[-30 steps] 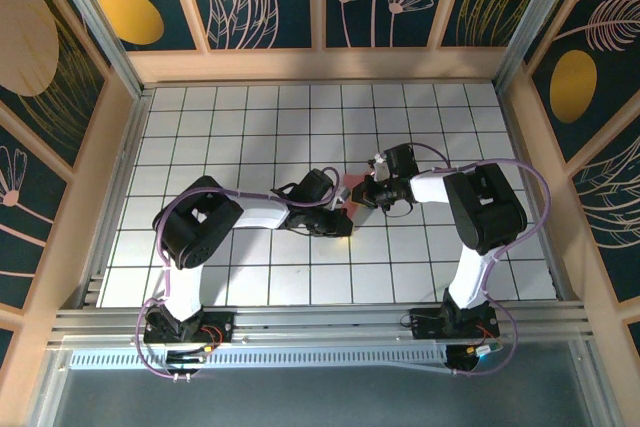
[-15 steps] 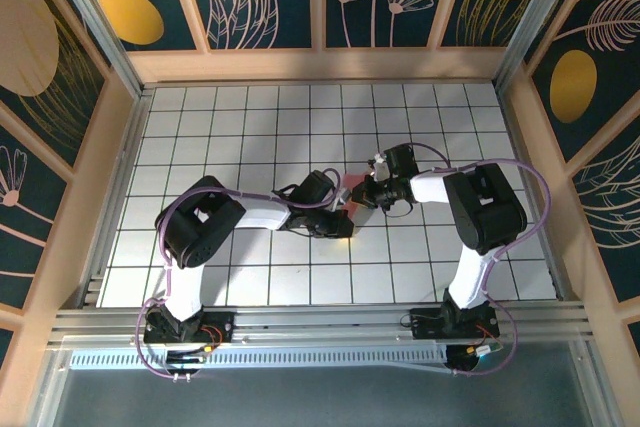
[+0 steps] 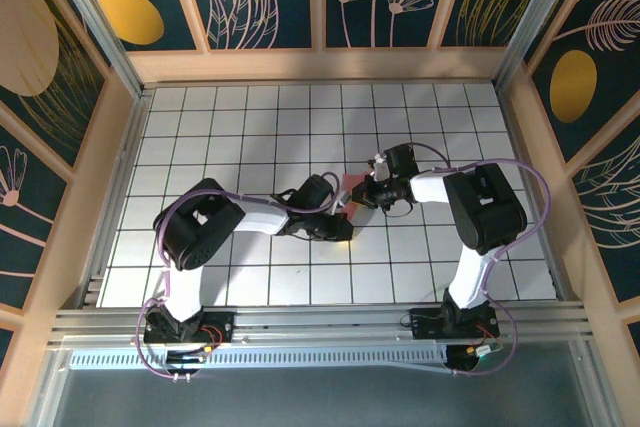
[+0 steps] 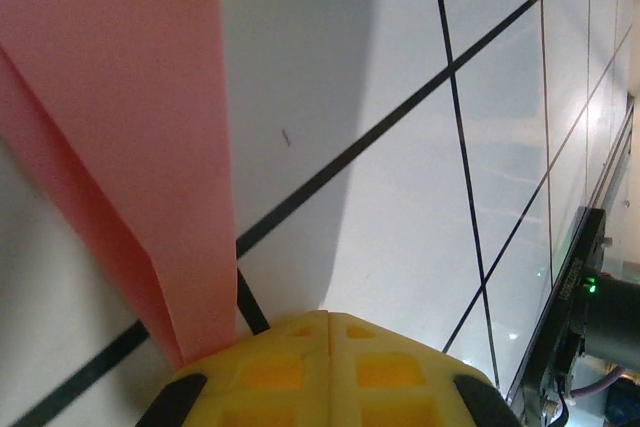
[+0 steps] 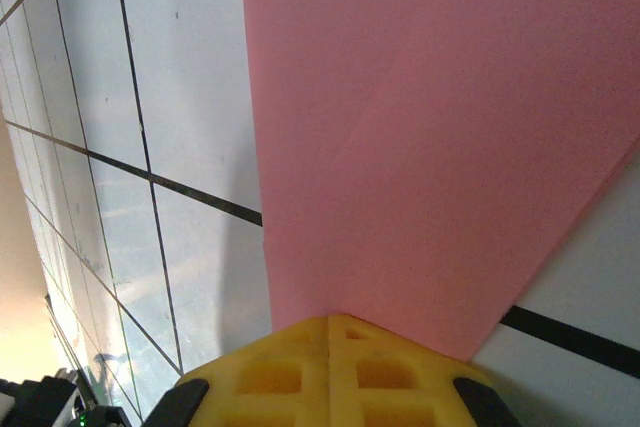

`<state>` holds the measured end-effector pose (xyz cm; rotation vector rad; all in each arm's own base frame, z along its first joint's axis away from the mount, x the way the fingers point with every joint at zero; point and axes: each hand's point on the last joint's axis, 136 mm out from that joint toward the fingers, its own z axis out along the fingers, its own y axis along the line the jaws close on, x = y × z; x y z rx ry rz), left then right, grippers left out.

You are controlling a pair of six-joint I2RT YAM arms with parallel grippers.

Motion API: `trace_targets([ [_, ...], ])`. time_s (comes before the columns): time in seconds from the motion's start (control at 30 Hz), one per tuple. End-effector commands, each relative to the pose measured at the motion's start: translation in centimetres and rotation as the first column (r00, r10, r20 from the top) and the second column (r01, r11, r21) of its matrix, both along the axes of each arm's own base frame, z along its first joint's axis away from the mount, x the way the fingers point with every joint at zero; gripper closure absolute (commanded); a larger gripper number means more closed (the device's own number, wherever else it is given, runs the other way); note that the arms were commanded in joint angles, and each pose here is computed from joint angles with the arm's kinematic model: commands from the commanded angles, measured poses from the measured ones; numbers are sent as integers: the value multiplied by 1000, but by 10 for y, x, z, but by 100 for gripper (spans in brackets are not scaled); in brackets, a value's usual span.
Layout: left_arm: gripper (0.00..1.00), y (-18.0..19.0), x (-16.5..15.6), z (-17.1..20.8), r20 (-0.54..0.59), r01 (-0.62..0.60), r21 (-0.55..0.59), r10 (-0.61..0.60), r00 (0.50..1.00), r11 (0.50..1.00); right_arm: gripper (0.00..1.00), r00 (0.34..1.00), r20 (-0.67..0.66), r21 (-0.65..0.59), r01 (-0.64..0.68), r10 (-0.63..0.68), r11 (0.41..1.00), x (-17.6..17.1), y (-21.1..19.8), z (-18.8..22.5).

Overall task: Fold a paper plane with a square sheet of paper (fold left side to right side)
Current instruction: Fold the wing for the fifth time at the center of the table.

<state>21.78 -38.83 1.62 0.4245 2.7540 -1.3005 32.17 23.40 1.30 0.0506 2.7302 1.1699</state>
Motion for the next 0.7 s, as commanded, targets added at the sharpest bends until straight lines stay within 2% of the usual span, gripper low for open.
trace_targets([
  [0.0, 100, 11, -24, -6, -68, 19, 45, -16, 998, 999, 100, 988, -148, -236, 12, -48, 972, -35, -36, -68],
  [0.1, 100, 6, -23, 15, -50, 10, -25, -11, 999, 1000, 100, 988, -148, -236, 11, -47, 972, -35, -35, -68],
  [0.3, 100, 12, 15, 57, 17, -52, -82, 53, 998, 995, 100, 988, -150, -234, 6, -42, 972, -36, -34, -68],
  [0.43, 100, 7, 30, 52, 37, -23, -44, 25, 999, 999, 100, 988, -145, -232, 9, -44, 973, -35, -33, -67],
  [0.67, 100, -1, 41, 20, 12, -24, 5, 24, 1000, 1000, 100, 989, -142, -214, 3, -34, 977, -35, -29, -63],
])
